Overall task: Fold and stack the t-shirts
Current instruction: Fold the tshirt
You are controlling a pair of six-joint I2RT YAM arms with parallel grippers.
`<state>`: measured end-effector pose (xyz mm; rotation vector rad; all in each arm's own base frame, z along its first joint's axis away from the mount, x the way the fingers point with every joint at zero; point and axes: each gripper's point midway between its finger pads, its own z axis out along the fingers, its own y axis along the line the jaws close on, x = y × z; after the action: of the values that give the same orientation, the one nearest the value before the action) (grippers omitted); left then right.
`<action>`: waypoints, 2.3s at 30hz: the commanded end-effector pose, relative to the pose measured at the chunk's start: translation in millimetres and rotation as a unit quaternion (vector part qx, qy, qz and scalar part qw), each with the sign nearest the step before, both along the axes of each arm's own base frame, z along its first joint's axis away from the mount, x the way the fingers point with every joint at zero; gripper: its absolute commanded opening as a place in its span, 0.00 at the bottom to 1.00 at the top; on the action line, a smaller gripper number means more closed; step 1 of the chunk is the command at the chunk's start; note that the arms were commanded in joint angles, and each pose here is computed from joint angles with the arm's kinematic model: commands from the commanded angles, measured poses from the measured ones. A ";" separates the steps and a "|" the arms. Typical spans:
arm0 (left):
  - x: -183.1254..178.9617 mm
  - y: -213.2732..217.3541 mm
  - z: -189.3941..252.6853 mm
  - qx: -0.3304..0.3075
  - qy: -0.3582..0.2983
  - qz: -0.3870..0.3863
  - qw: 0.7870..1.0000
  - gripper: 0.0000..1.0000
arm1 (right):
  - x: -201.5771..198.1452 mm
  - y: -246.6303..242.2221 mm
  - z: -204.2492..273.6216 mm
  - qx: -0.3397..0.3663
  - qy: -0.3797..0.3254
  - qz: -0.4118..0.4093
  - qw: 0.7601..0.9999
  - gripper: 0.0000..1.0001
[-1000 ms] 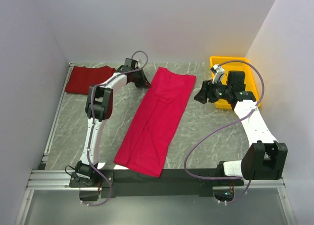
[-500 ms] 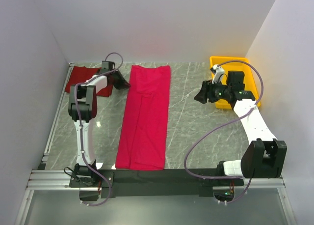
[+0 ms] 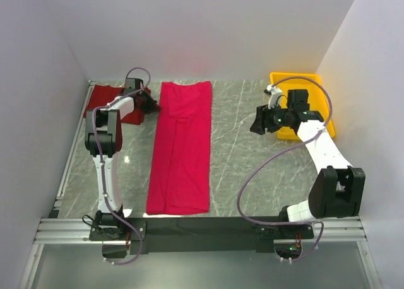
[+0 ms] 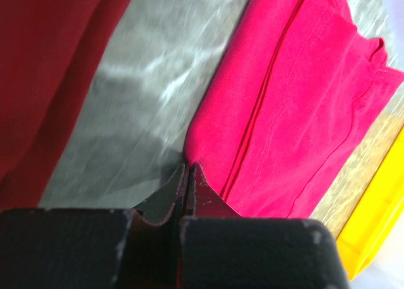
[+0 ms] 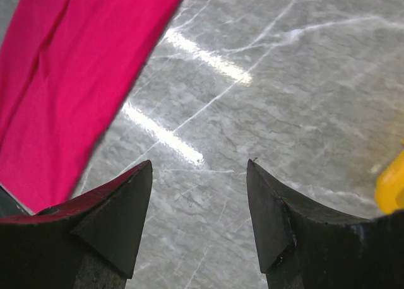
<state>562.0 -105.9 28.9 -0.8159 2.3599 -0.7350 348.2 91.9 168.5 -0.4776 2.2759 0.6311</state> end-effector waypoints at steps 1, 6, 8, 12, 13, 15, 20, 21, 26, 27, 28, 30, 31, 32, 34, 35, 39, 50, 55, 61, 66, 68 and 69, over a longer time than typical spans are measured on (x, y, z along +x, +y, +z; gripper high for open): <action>19.4 9.8 0.2 0.014 -0.010 0.018 1.000 0.01 | -1.5 11.9 3.4 -0.045 -0.030 0.063 0.997 0.68; 24.2 5.2 4.9 0.009 -0.017 0.001 1.000 0.01 | -9.1 36.1 -4.7 -0.073 -0.048 0.126 0.988 0.68; 23.8 3.6 8.1 0.006 -0.023 -0.004 1.000 0.01 | -8.8 42.9 -4.2 -0.075 -0.052 0.140 0.986 0.69; 13.7 2.3 15.6 0.003 -0.030 -0.014 0.999 0.13 | -24.2 62.8 -12.7 -0.078 -0.046 0.208 0.974 0.69; 12.1 1.9 19.2 0.001 -0.035 -0.018 0.999 0.18 | -31.8 72.7 -14.1 -0.080 -0.051 0.239 0.966 0.70; 10.0 1.4 38.8 0.003 -0.061 -0.025 0.998 0.34 | -49.2 81.8 -21.7 -0.091 -0.068 0.308 0.945 0.70; 4.7 0.9 98.8 0.017 -0.123 -0.048 0.991 0.58 | -98.1 110.1 -34.3 -0.126 -0.153 0.484 0.852 0.71; 0.0 2.3 120.2 0.027 -0.144 -0.055 0.988 0.60 | -106.5 111.6 -36.7 -0.131 -0.155 0.504 0.839 0.71; -47.3 11.4 187.2 0.072 -0.195 -0.075 0.975 0.65 | -140.6 131.1 -41.4 -0.138 -0.183 0.586 0.777 0.72; -64.7 16.3 175.3 0.092 -0.181 -0.081 0.976 0.66 | -151.5 141.4 -38.0 -0.139 -0.203 0.604 0.758 0.72; -79.9 21.8 175.5 0.104 -0.173 -0.078 0.976 0.69 | -160.6 142.0 -44.7 -0.144 -0.206 0.616 0.747 0.72; -123.8 37.4 180.4 0.117 -0.171 -0.048 0.977 0.75 | -171.3 153.6 -45.6 -0.144 -0.231 0.626 0.731 0.72; -140.2 41.1 179.5 0.110 -0.170 -0.037 0.979 0.83 | -189.2 158.2 -51.6 -0.146 -0.230 0.637 0.721 0.72; -163.3 42.2 205.2 0.099 -0.204 -0.023 0.974 0.89 | -197.3 162.9 -54.6 -0.146 -0.234 0.642 0.715 0.72; -202.9 50.5 169.5 0.056 -0.158 0.016 0.986 0.96 | -219.0 178.2 -61.4 -0.138 -0.243 0.650 0.707 0.71; -223.5 48.6 178.7 0.029 -0.164 0.034 0.985 0.96 | -216.8 186.0 -61.9 -0.147 -0.258 0.641 0.708 0.71; -292.1 31.1 118.2 -0.059 -0.065 0.070 0.994 0.93 | -236.6 204.4 -71.6 -0.142 -0.257 0.635 0.714 0.71; -395.0 24.4 43.1 -0.077 0.143 0.119 0.980 0.78 | -256.6 214.8 -84.9 -0.144 -0.272 0.636 0.707 0.71; -414.3 23.6 33.1 -0.064 0.195 0.106 0.973 0.77 | -252.6 215.9 -83.4 -0.150 -0.282 0.633 0.705 0.71; -431.1 25.5 26.2 -0.041 0.251 0.113 0.961 0.73 | -249.0 215.6 -78.7 -0.150 -0.287 0.627 0.709 0.71; -440.9 22.0 23.1 -0.027 0.291 0.119 0.949 0.73 | -245.6 214.2 -76.0 -0.149 -0.290 0.625 0.709 0.72; -444.7 20.9 19.1 -0.017 0.310 0.120 0.943 0.74 | -240.5 211.9 -75.4 -0.150 -0.285 0.621 0.714 0.72; -446.3 20.5 17.3 -0.013 0.316 0.120 0.941 0.74 | -240.0 212.1 -73.4 -0.145 -0.285 0.622 0.715 0.72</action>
<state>116.4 -87.1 42.1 -1.4564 2.7114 -0.5131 99.6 296.5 75.0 -2.1590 1.2110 0.5545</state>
